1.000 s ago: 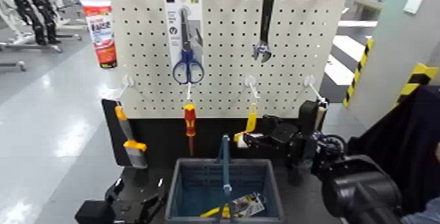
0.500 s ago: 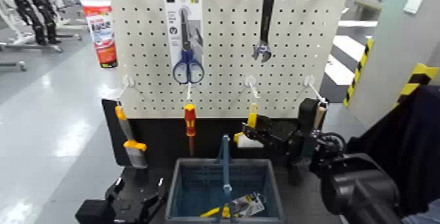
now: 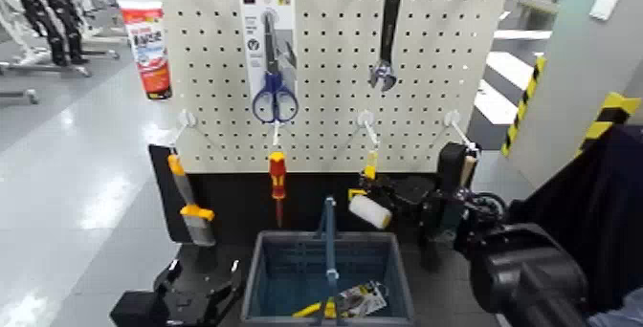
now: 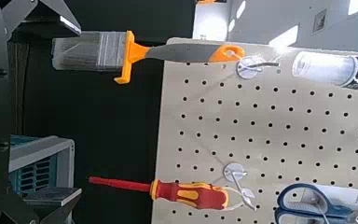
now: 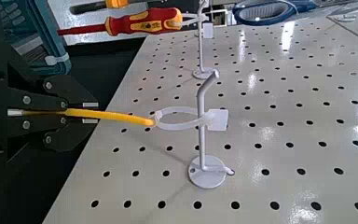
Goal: Put the yellow roller into the crate.
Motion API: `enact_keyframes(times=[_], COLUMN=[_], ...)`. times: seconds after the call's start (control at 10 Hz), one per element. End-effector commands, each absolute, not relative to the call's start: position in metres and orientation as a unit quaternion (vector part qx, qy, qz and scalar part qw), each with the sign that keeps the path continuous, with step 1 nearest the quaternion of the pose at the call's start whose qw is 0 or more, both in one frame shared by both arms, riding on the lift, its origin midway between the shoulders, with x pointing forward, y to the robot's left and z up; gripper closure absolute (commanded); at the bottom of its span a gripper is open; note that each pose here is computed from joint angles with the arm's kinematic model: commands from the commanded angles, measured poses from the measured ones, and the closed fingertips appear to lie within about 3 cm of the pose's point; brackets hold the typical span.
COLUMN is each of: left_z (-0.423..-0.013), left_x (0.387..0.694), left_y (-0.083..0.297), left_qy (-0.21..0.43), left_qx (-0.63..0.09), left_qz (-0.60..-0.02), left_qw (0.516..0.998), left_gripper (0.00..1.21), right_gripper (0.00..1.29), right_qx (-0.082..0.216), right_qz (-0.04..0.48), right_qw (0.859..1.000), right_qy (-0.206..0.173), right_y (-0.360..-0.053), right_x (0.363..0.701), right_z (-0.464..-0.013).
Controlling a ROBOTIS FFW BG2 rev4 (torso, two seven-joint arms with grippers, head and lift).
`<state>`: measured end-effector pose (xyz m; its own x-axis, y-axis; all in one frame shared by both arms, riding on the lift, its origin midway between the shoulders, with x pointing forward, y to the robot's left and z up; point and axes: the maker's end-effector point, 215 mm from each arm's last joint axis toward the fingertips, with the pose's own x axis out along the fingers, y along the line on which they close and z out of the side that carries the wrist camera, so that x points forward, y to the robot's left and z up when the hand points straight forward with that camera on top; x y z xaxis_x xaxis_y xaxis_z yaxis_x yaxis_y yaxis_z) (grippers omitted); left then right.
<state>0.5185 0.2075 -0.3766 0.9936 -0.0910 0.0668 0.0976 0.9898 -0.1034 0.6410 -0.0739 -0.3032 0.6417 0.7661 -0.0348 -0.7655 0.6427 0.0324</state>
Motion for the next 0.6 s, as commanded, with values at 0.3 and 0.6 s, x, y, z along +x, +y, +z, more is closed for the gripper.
enact_keyframes(times=[0.3,0.6], left_z=[-0.377,-0.378], left_x=[0.518,0.518], left_y=[0.207,0.207], left_qy=[-0.030,-0.030], left_qx=[-0.054,-0.054], left_qz=[-0.047,-0.047], left_qw=[0.997,0.997], left_gripper=[0.11,0.11], right_gripper=[1.24,1.24], right_qx=[0.017,0.027], right_qz=[0.423,0.437], right_qw=[0.906,0.899], right_qy=[0.013,0.009], right_y=[-0.075,-0.074], right_x=[0.639,0.627], right_z=[-0.295,-0.284])
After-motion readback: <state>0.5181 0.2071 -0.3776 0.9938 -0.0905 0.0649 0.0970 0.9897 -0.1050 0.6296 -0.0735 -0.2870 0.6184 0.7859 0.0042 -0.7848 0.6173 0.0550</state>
